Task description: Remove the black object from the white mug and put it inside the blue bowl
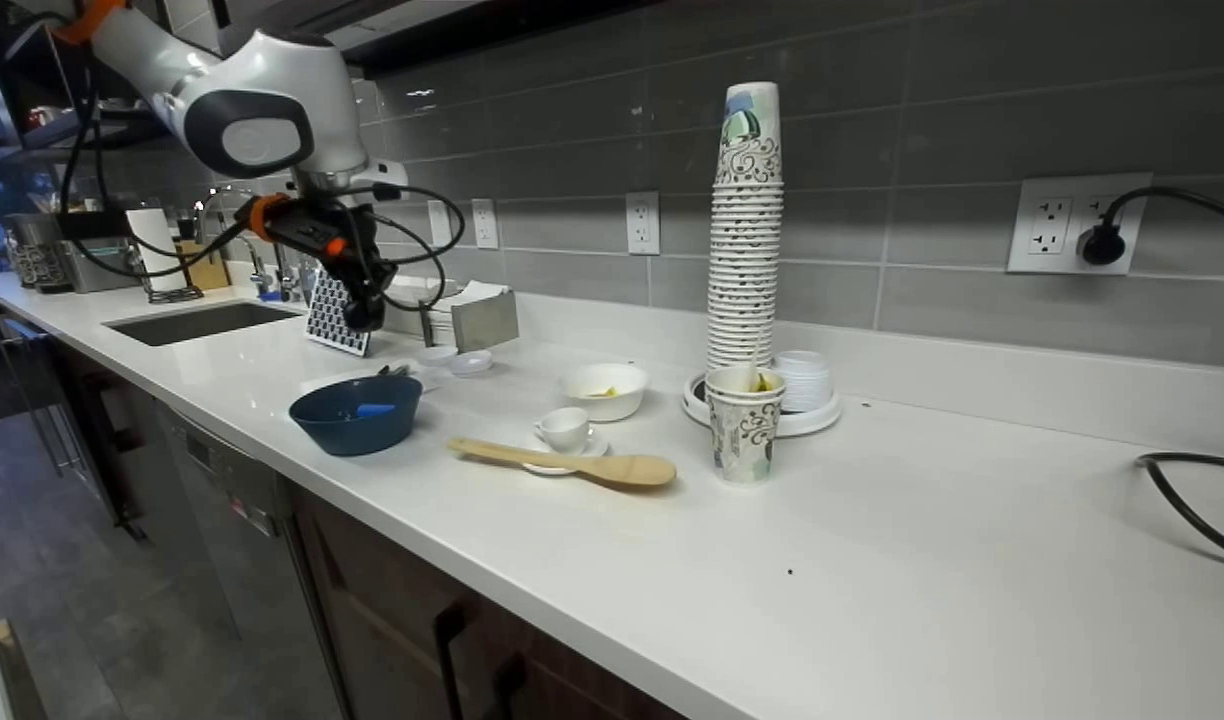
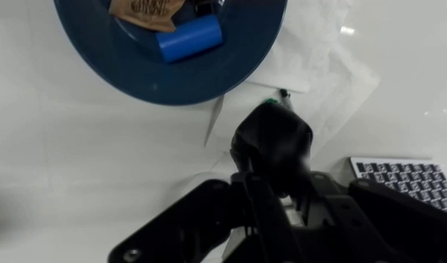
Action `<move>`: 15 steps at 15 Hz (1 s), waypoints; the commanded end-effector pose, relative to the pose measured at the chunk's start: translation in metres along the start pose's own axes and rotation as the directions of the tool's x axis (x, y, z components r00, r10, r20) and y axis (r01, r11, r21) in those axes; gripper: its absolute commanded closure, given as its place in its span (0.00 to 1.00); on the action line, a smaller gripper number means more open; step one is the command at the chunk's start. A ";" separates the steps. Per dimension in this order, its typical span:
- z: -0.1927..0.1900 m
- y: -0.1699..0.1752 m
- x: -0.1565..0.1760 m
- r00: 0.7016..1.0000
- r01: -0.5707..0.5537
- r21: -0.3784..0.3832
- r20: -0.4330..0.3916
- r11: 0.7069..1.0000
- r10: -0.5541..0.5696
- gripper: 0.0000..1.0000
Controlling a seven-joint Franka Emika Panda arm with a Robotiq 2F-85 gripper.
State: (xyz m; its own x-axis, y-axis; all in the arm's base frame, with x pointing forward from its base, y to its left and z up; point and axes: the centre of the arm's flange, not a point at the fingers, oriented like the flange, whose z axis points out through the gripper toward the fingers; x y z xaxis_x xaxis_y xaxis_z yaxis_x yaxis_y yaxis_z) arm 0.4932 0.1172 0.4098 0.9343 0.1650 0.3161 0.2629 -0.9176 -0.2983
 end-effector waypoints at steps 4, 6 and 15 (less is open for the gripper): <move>0.026 0.031 -0.013 0.933 0.086 0.154 0.335 0.984 -0.134 0.83; 0.029 0.039 -0.016 0.900 0.076 0.143 0.416 0.987 -0.129 0.55; -0.017 0.060 -0.007 0.894 0.116 0.104 0.423 0.988 -0.149 0.00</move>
State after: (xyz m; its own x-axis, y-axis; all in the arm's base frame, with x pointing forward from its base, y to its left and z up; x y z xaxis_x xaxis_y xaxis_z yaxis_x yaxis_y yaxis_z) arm 0.4984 0.0696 0.3822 0.9019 0.4285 -0.0539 0.3749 -0.8388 -0.3949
